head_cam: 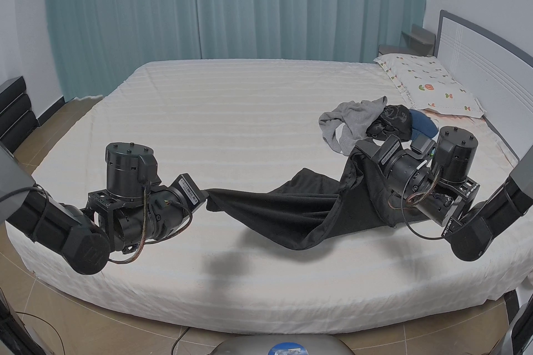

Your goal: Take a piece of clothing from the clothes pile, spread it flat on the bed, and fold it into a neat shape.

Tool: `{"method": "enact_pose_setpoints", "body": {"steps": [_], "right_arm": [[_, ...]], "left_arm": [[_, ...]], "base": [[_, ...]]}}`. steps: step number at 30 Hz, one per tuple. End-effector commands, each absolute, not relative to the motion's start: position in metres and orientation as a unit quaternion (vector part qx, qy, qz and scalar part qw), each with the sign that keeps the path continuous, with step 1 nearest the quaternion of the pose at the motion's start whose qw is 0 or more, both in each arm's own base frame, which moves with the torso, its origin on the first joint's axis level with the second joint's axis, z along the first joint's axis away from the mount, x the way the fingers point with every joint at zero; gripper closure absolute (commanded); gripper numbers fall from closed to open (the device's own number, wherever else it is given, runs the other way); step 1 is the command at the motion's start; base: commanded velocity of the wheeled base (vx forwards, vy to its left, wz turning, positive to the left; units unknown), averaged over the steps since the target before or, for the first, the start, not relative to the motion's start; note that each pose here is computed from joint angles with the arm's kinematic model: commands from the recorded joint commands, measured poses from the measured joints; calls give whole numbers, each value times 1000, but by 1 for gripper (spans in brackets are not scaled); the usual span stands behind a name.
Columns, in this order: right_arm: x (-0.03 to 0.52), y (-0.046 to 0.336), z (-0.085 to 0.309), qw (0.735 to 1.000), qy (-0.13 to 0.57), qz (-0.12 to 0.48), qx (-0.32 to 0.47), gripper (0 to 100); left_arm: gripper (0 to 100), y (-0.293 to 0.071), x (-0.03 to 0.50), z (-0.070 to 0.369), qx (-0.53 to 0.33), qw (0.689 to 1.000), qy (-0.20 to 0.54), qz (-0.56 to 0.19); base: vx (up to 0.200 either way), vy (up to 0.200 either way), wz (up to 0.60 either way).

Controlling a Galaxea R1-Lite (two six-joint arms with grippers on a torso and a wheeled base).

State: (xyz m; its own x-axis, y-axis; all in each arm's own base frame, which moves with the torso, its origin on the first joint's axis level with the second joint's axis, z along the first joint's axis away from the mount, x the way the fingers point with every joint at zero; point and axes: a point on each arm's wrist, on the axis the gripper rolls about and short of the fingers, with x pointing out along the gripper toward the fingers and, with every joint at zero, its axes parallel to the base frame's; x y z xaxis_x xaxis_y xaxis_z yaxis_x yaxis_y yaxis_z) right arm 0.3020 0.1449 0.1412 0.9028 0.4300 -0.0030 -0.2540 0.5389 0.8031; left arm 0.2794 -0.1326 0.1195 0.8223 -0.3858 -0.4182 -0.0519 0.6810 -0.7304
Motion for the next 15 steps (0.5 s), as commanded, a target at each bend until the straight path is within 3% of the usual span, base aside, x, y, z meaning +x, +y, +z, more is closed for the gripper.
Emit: {"method": "enact_pose_setpoints", "body": {"steps": [1,12,15], "right_arm": [[301,145,145,871,97,200,439,100],[300,147,146,870,96,205,437,100],[298,146,146,871,99,204,436,100]], "left_arm": [[100,-131,277,119,-388,872,284,-93],[100,-124,270,122,-390,873,279,-88],[100,-122,264,129,-392,874,272,-92]], "base": [[0,200,0],[0,200,0],[0,0,0]]}}
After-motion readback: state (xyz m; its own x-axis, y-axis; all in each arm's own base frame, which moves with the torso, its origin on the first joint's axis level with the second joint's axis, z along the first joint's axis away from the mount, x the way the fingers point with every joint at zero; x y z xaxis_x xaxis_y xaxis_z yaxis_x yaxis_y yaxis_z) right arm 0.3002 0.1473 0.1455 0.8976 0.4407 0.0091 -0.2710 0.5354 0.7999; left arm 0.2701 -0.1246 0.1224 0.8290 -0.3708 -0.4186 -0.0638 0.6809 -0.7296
